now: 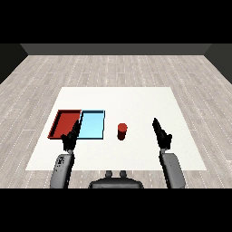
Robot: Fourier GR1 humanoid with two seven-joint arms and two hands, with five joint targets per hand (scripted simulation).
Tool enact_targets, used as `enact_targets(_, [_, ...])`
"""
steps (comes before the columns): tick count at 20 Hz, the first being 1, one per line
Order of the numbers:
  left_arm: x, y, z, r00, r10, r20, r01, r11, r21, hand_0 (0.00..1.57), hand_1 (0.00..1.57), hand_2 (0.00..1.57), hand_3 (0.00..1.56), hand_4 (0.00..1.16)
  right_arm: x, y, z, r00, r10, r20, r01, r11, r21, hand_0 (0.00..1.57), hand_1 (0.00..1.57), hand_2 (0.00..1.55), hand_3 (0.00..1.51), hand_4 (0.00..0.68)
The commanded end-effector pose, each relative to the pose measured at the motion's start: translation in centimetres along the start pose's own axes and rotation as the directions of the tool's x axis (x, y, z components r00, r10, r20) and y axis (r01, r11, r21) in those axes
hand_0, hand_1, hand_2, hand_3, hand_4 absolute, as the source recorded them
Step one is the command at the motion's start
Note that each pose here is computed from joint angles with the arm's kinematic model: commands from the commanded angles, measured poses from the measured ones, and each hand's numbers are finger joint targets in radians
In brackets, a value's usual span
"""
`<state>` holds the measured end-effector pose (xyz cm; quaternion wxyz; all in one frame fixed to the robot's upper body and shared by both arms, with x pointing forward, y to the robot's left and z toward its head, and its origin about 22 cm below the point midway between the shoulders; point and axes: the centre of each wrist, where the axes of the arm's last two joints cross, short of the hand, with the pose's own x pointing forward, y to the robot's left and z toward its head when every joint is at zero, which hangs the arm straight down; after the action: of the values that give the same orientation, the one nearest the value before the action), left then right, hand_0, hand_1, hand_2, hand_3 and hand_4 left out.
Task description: Pick the red can and put it in the red box
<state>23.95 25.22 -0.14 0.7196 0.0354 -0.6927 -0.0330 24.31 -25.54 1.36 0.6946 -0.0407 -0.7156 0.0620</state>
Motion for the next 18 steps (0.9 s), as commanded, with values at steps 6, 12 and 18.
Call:
enact_targets(6, [1.3, -0.2, 0.07, 0.999, 0.026, 0.03, -0.026, 1.0, -0.001, 0.0, 0.0, 0.0, 0.0, 0.0, -0.4, -2.2, 2.5, 0.9957, -0.086, -0.034, 0.086, 0.9962, -0.009, 0.0, 0.0, 0.0, 0.0, 0.0])
enact_targets(12, [2.8, -0.6, -0.52, 0.875, 0.091, 0.475, -0.089, 0.996, -0.026, 0.0, 0.0, 0.0, 0.0, 0.0, -0.3, -2.9, 1.1, 0.9304, -0.151, 0.334, 0.141, 0.9885, 0.055, 0.0, 0.0, 0.0, 0.0, 0.0])
enact_targets(18, [2.8, 0.0, 0.69, 0.875, 0.095, 0.475, -0.091, 0.995, -0.031, 0.0, 0.0, 0.0, 0.0, 0.0, -0.8, -3.6, 1.4, 0.9281, -0.15, 0.341, 0.142, 0.9887, 0.049, 0.0, 0.0, 0.0, 0.0, 0.0])
